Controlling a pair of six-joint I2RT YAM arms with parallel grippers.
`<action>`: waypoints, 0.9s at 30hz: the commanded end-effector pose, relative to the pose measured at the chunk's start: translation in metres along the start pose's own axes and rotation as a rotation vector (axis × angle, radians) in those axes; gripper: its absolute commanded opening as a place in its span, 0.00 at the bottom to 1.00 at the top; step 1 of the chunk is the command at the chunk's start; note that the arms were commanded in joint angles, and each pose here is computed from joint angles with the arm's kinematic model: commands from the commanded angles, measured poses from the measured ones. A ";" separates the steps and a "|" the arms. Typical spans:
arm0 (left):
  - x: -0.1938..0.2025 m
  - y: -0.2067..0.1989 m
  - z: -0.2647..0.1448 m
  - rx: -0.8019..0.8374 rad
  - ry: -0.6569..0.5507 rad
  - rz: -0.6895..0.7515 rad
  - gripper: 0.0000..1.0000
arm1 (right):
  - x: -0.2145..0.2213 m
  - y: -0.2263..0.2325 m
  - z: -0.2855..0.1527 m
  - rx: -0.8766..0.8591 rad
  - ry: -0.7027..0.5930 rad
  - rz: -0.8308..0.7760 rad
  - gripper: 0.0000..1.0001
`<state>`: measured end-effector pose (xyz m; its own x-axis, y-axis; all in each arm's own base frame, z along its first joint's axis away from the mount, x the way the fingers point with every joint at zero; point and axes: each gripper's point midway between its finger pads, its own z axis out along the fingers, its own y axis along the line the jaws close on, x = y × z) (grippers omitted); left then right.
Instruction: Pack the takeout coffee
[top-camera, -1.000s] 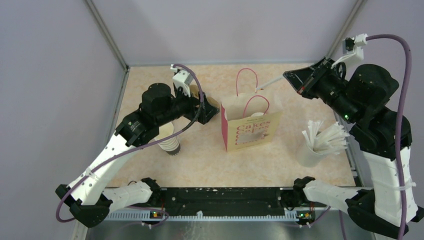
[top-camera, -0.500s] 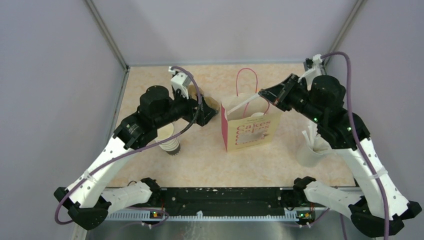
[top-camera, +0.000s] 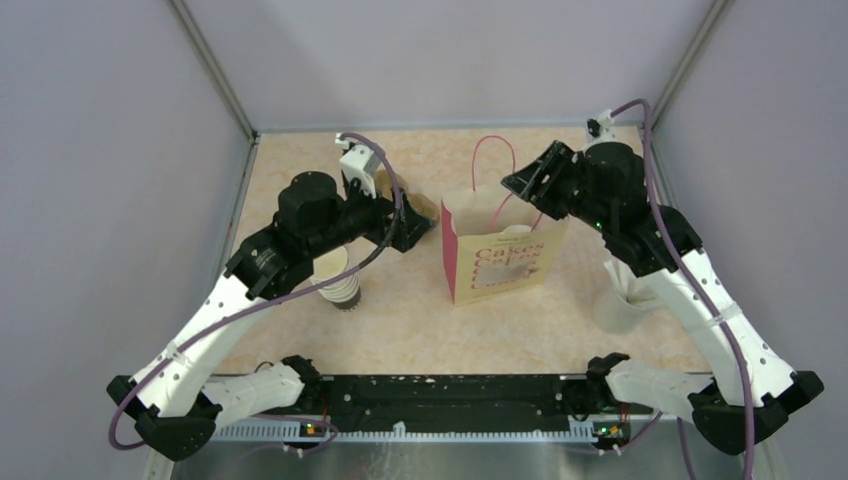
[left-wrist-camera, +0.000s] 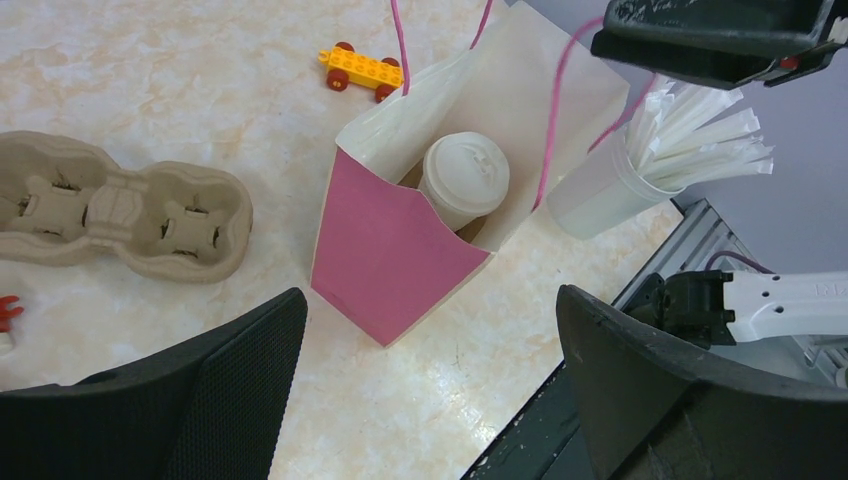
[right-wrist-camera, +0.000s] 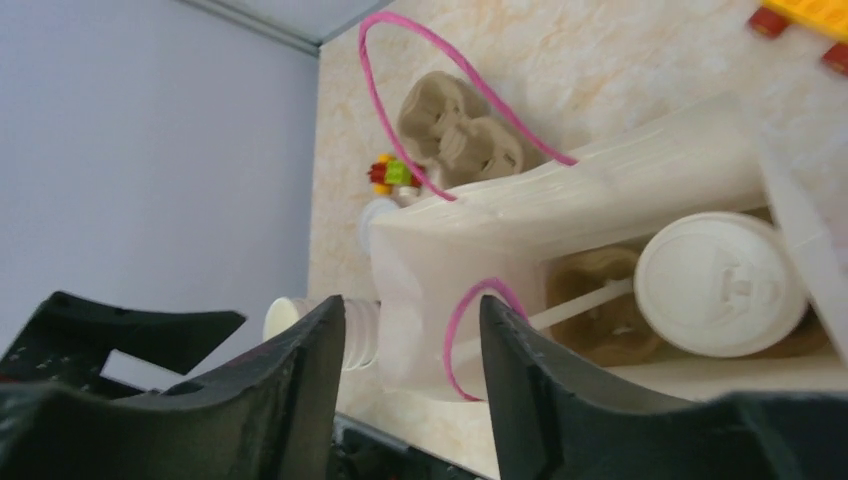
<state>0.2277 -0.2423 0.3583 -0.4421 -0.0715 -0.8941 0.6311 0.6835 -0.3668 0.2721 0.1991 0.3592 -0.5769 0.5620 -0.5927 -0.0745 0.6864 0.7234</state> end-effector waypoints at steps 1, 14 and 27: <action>-0.029 -0.009 -0.011 0.014 -0.074 0.024 0.99 | -0.047 0.010 -0.021 0.046 -0.140 -0.107 0.56; -0.077 -0.016 -0.035 -0.033 -0.161 0.061 0.99 | -0.062 -0.001 -0.100 0.124 -0.139 -0.366 0.85; -0.054 -0.013 -0.075 -0.043 -0.199 -0.046 0.99 | -0.018 -0.042 -0.135 0.126 -0.057 -0.376 0.90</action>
<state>0.2133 -0.2079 0.4251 -0.3489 -0.1793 -0.9198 0.5885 0.7220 -0.3639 0.1812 0.1037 0.4061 -0.4456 0.3260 -0.8338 -0.1858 0.8774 0.4423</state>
